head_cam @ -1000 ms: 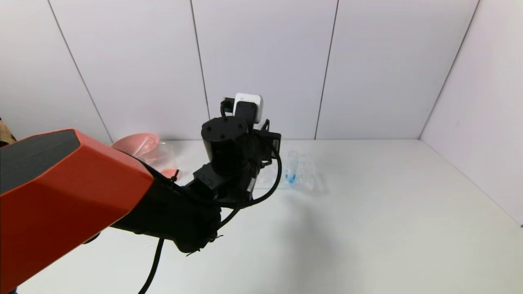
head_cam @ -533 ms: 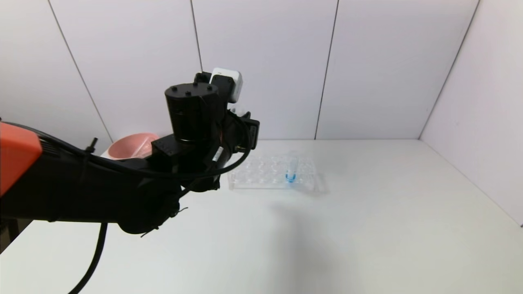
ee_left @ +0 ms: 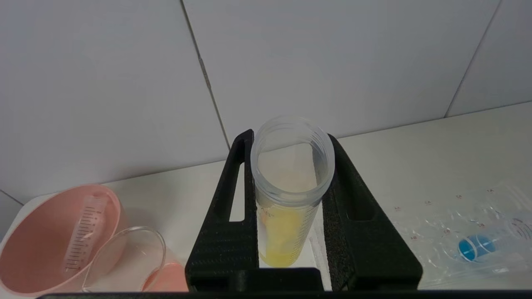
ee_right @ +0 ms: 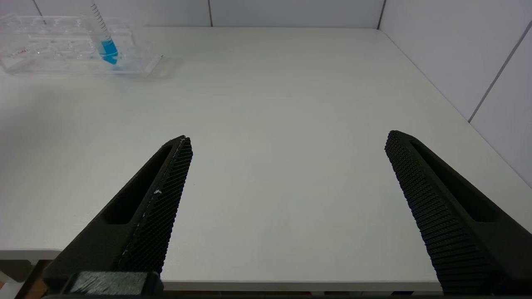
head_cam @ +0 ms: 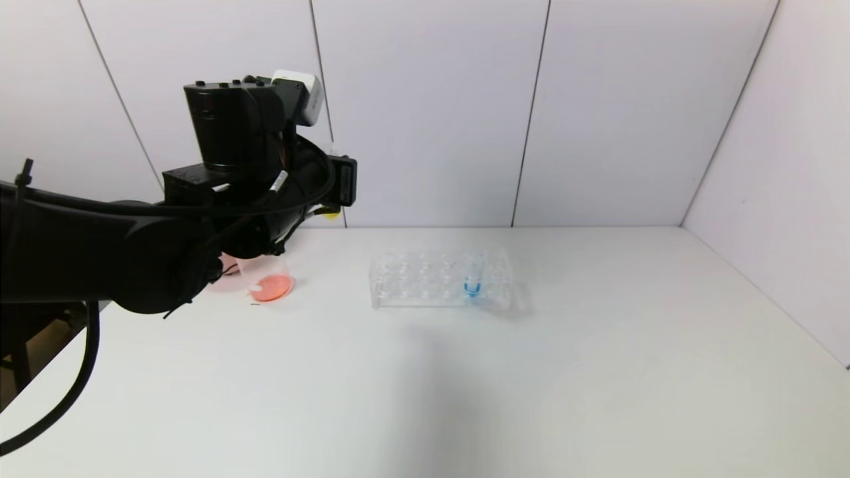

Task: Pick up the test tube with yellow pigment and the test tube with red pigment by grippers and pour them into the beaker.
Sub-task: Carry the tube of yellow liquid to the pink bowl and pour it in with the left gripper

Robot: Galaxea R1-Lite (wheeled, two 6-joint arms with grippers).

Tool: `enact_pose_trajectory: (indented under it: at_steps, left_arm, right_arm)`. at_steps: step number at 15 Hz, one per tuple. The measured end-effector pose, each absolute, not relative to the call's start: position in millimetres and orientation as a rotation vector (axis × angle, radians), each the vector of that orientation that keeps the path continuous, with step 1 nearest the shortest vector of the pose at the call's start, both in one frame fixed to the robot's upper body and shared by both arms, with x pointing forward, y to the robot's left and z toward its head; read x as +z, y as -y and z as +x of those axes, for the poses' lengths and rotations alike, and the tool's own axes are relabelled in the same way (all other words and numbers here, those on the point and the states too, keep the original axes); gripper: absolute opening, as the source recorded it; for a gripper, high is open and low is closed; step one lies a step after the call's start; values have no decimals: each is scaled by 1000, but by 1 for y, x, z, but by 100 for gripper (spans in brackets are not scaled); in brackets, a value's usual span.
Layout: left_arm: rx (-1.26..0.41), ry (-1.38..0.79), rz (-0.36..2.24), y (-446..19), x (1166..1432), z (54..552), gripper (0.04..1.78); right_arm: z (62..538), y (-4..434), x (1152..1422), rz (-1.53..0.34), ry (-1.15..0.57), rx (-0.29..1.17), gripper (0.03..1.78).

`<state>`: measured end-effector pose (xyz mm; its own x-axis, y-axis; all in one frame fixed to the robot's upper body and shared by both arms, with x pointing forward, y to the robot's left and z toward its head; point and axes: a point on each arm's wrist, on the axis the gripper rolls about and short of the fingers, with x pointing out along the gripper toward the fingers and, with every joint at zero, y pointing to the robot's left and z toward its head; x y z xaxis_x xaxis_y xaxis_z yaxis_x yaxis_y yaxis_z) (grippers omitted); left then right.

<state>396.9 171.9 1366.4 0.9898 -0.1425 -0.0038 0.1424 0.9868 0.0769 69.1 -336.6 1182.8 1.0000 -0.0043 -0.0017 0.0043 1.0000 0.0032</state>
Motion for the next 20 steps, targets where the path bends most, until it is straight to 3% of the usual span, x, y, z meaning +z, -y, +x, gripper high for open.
enact_pose_trajectory:
  at_steps: [20]
  left_arm:
    - [25,-72,19,-332,1361,455,45]
  right_arm:
    - [69,337,1183,3,-2,-5,170]
